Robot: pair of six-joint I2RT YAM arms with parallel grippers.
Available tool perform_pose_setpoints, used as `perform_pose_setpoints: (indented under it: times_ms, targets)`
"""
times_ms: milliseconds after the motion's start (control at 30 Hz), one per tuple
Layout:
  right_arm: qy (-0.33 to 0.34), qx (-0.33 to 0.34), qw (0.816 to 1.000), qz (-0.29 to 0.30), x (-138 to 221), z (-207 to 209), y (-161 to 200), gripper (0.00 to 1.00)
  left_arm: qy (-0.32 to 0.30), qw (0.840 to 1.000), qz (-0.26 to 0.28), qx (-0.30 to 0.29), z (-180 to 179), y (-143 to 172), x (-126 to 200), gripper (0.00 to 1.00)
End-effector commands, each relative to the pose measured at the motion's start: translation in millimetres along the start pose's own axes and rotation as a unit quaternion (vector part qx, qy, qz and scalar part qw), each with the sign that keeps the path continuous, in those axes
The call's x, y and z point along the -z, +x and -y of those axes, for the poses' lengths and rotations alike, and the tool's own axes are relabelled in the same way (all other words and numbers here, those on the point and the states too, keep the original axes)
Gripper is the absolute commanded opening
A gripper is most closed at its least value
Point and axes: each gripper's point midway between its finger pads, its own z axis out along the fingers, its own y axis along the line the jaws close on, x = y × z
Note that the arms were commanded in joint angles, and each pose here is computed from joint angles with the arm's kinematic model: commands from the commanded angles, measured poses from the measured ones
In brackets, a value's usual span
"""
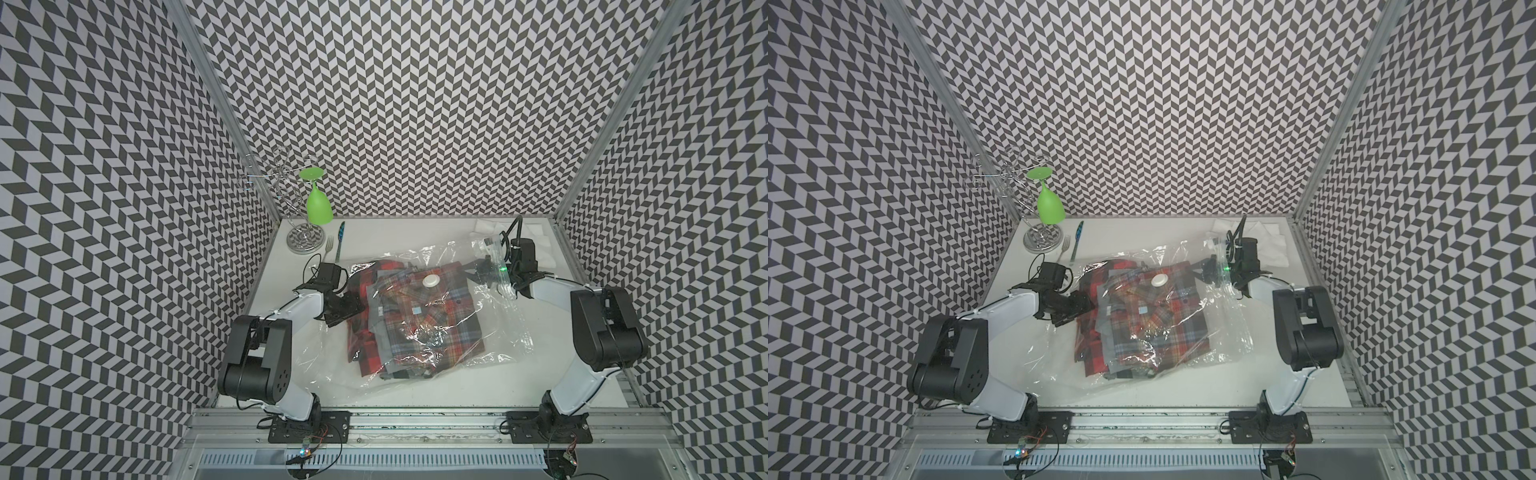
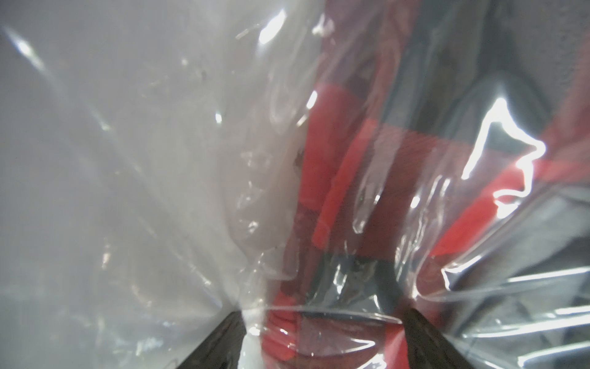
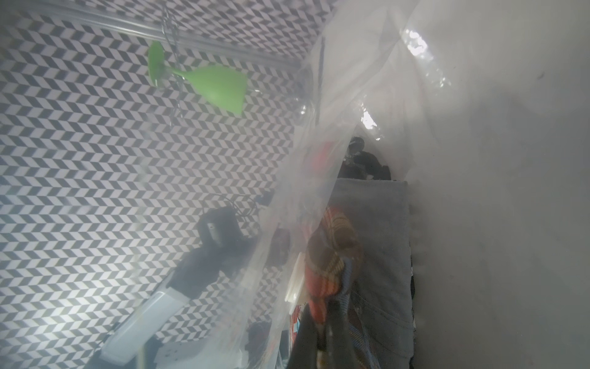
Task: Take the shirt out of the vacuum bag
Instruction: Take out the shirt from the vacuum bag.
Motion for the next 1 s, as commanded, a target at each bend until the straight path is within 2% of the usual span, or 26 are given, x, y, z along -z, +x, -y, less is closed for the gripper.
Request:
perform_pose_setpoints:
  times_ms: [0, 233, 433, 633, 967]
  targets:
    - [-0.024, 0.044, 0.998, 0.031, 21, -38, -24, 0.00, -0.054, 0.996, -0.068, 0.013, -37, 39, -23, 0.81]
    - [-0.006, 0.023, 0.999, 0.030, 31, -29, -28, 0.00, -0.053, 0.996, -0.068, 0.012, -37, 39, -23, 0.81]
    - [0.036, -0.017, 0.999, 0.030, 41, 3, -28, 0.00, -0.053, 0.996, -0.066, 0.014, -38, 38, -23, 0.81]
    - [0.086, -0.040, 0.994, 0.048, 62, 41, -31, 0.00, -0.048, 0.996, -0.066, 0.020, -41, 34, -22, 0.82]
    - [0.111, -0.094, 0.985, 0.096, 105, 76, -37, 0.00, -0.055, 0.996, -0.063, 0.033, -56, 23, -23, 0.82]
